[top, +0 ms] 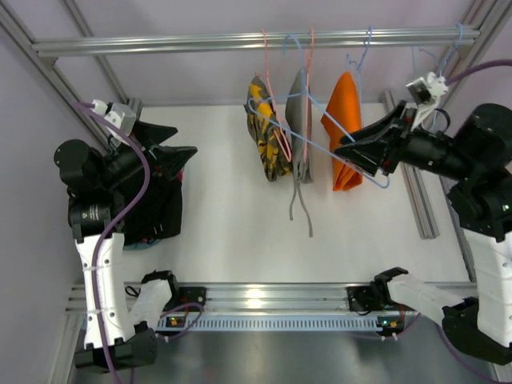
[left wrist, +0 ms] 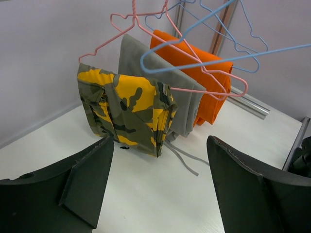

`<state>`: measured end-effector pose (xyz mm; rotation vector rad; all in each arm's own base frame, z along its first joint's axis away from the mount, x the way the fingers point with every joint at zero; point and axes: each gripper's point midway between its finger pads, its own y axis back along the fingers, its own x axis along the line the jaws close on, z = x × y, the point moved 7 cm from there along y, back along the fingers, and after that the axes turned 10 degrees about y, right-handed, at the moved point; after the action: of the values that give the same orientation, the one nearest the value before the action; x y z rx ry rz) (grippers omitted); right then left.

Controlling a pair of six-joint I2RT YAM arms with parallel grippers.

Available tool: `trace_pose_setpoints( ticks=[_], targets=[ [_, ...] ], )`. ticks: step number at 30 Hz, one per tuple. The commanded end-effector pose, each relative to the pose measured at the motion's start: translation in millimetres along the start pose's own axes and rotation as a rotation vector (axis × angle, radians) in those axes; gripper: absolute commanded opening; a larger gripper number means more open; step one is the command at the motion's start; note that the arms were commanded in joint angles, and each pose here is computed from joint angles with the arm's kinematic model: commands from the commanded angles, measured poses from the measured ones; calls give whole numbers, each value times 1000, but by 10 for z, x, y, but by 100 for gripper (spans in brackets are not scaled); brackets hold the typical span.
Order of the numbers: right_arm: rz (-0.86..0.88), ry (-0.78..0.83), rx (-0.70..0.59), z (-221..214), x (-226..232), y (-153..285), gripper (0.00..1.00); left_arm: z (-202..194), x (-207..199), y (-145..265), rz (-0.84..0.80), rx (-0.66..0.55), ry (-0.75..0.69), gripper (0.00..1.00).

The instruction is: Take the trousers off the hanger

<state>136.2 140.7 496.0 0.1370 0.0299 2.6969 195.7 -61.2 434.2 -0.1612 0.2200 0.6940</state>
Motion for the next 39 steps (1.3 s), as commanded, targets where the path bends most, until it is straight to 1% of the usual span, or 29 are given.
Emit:
trace_pose_setpoints(
  ticks=[1, 5, 6, 10, 14, 17, 21, 22, 24, 28, 30, 33, 36, 39],
  targets=[
    [3, 52, -143, 246, 191, 266, 0, 87, -25, -36, -23, -29, -32, 83],
    [-60, 14, -207, 246, 275, 465, 0, 86, -59, -68, -56, -20, -44, 84],
    [-63, 5, -219, 232, 250, 457, 0, 74, -81, -90, -72, -17, -58, 84],
    [-46, -91, -219, 207, 240, 459, 0, 50, -133, -154, -105, -14, -101, 84],
    [-65, -110, -228, 244, 199, 454, 0, 42, -164, -202, -118, -17, -128, 84],
    [-109, -84, -248, 309, 234, 516, 0, 42, -158, -227, -118, -19, -143, 84],
    [-220, -31, -281, 357, 312, 659, 0, 53, -125, -262, -110, -21, -157, 84],
    [-285, -7, -296, 357, 317, 717, 0, 57, -98, -275, -102, -20, -157, 84],
    [-372, 9, -304, 347, 336, 793, 0, 30, -136, -335, -135, -9, -151, 84],
    [-518, 81, -313, 317, 435, 938, 0, -3, -111, -384, -145, 2, -156, 84],
    [-628, 105, -322, 297, 469, 1023, 0, -23, -90, -423, -151, 10, -153, 84],
    [-730, 179, -336, 318, 555, 1120, 0, -52, -71, -472, -157, 19, -148, 84],
    [-798, 211, -327, 310, 597, 1177, 0, -86, -64, -519, -167, 29, -145, 84],
    [-862, 179, -292, 182, 494, 1208, 0, -105, -64, -551, -174, 34, -146, 84]
  ],
)
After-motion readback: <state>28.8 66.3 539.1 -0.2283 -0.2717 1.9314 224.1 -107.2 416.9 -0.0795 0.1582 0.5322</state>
